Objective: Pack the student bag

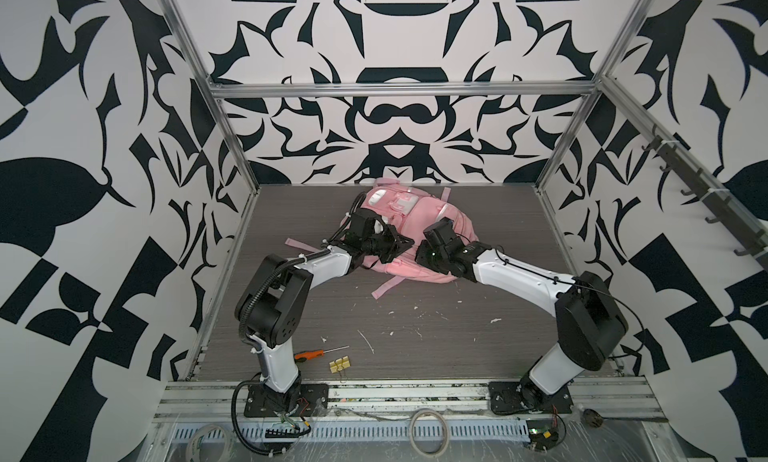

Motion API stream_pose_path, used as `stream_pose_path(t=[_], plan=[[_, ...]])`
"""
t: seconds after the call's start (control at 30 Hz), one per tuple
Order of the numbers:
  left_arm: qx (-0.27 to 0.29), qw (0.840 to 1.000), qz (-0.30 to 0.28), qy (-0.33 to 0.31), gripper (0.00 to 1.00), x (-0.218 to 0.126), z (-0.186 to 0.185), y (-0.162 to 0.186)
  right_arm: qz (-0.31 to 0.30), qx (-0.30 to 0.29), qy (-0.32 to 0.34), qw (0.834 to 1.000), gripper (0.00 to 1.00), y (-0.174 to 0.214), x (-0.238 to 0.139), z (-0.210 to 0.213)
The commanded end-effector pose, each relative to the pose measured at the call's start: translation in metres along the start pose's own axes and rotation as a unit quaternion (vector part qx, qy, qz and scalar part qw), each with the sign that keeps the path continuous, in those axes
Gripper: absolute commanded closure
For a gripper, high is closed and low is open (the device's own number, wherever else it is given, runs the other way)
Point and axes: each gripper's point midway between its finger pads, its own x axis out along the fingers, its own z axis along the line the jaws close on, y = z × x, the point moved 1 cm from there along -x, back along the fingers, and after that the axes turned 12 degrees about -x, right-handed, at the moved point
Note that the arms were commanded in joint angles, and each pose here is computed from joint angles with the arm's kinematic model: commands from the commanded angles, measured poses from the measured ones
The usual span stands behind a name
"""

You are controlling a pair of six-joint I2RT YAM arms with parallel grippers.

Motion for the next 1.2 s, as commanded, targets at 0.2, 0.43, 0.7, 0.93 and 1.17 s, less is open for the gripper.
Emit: stream_pose_path(t=[0.2,0.43,0.7,0.93,1.17], plan=[[0.086,0.991,0.067,0.077,1.0,-0.017,-0.056,0.041,-0.046,-0.037,0.082,0.995,1.0,-0.017,-0.02,-0.044],[0.112,0.993,0.028,0.019,1.0,-0.04,-0.032,0.011,-0.039,-0.101,0.134,0.985,1.0,-0.008,-0.053,-0.088],[0.152,0.988,0.0,-0.036,1.0,-0.066,-0.016,0.002,-0.042,-0.182,0.173,0.967,1.0,-0.034,-0.084,-0.125],[0.208,0.973,-0.011,-0.102,1.0,-0.084,-0.007,-0.007,-0.03,-0.311,0.159,0.936,1.0,-0.051,-0.084,-0.104],[0.204,0.974,0.01,-0.096,0.27,-0.101,-0.015,0.013,-0.04,-0.413,0.074,0.907,1.0,-0.034,-0.088,-0.036]])
